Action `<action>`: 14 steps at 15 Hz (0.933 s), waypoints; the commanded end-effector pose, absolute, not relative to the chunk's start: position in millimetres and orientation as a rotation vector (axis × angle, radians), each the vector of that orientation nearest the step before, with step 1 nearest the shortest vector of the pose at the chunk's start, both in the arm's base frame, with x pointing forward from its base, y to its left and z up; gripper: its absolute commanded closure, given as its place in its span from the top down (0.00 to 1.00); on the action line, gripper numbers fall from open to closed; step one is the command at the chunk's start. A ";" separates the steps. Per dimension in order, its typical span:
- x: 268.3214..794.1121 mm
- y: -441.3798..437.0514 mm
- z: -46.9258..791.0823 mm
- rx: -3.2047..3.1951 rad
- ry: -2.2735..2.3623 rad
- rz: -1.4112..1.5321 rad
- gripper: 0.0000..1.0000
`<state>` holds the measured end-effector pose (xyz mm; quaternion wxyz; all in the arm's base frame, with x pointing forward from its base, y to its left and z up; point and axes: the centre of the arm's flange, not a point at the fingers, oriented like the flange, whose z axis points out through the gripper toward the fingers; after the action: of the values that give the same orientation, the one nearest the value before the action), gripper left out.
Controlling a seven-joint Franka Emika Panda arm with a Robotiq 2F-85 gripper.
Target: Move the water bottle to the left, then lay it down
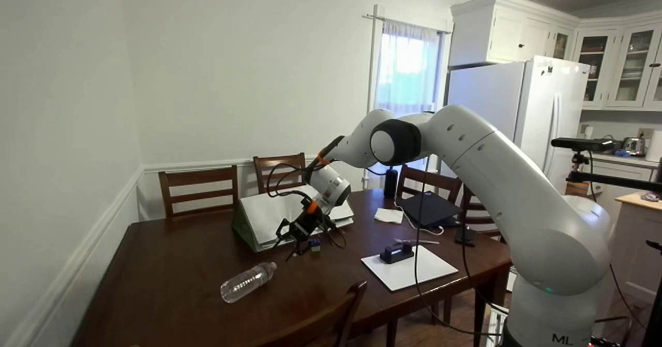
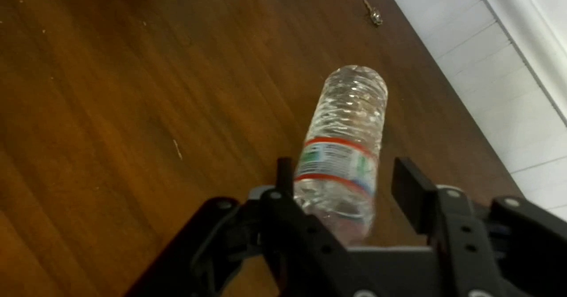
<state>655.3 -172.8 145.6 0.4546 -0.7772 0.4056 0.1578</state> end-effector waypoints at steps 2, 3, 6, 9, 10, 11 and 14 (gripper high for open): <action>663.6 -198.3 155.9 -1.978 1.012 0.407 0.98; 662.5 -201.2 160.3 -1.991 1.017 0.404 1.00; 653.6 -192.0 196.4 -2.011 1.147 0.365 1.00; 650.9 -166.8 244.0 -2.059 1.294 0.269 1.00; 649.9 -155.1 258.9 -2.063 1.343 0.230 1.00; 649.5 -141.4 272.5 -2.074 1.379 0.162 1.00; 643.2 -104.6 296.9 -2.132 1.472 -0.008 1.00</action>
<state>677.7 -143.5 270.8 0.3250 -0.7913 0.5165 0.0380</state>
